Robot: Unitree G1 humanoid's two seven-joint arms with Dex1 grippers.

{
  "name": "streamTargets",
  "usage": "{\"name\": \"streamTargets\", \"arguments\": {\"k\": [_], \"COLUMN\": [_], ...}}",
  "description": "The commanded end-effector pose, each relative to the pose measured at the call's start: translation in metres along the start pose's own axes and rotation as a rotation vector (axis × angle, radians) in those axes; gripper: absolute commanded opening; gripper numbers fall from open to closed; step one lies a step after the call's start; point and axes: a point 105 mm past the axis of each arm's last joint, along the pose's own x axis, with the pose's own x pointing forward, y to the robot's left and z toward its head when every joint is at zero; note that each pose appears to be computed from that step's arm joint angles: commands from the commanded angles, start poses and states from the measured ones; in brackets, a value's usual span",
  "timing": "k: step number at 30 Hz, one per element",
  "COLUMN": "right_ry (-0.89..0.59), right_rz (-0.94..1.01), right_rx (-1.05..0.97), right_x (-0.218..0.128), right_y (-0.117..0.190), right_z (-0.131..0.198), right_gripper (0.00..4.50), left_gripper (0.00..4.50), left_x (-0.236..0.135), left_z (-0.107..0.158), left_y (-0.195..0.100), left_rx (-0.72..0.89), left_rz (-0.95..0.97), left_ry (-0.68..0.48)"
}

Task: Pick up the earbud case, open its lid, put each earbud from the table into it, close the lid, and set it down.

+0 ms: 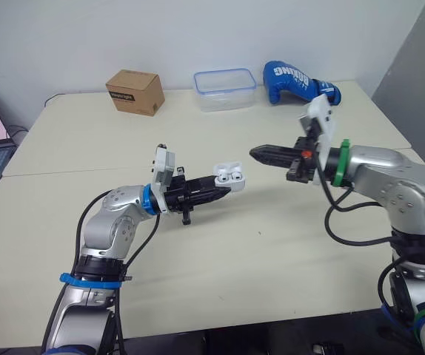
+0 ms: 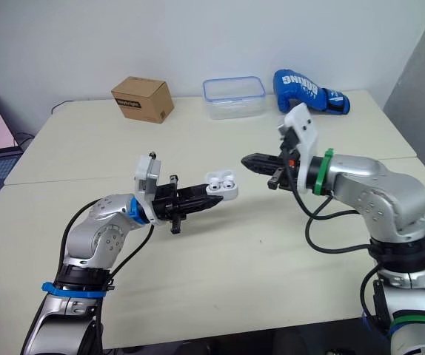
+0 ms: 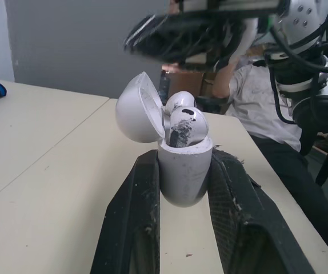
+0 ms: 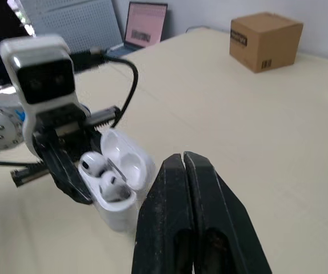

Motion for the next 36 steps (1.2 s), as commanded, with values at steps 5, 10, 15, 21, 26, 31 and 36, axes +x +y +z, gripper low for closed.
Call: {"name": "streamTargets", "arguments": {"k": [5, 10, 15, 21, 26, 31, 36], "right_ry": [0.056, 0.075, 0.076, 0.062, 0.044, 0.030, 0.028], "right_rz": [0.076, 0.151, 0.190, 0.218, 0.226, 0.228, 0.221], "right_rx": [-0.163, -0.181, -0.189, -0.198, -0.215, -0.226, -0.227], "right_x": [0.031, 0.040, 0.042, 0.039, 0.036, 0.032, 0.027], "right_y": [-0.007, 0.002, 0.011, 0.019, 0.024, 0.027, 0.028], "right_z": [-0.004, -0.009, -0.010, -0.004, 0.003, 0.008, 0.006], "right_gripper": [0.04, 0.04, 0.04, 0.04, 0.04, 0.04, 0.04], "left_gripper": [0.80, 0.80, 0.80, 0.80, 0.80, 0.80, 0.80], "left_x": [-0.001, -0.002, -0.002, -0.002, -0.002, 0.000, 0.000], "left_z": [0.013, 0.013, 0.012, 0.011, 0.011, 0.013, 0.014], "left_y": [-0.010, -0.012, -0.014, -0.014, -0.013, -0.013, -0.012], "left_rx": [0.050, 0.041, 0.023, 0.015, 0.012, 0.011, 0.005], "left_rz": [-0.034, -0.032, -0.025, -0.020, -0.017, -0.014, -0.007], "left_ry": [-0.016, -0.012, -0.007, -0.004, -0.002, -0.005, -0.004]}}
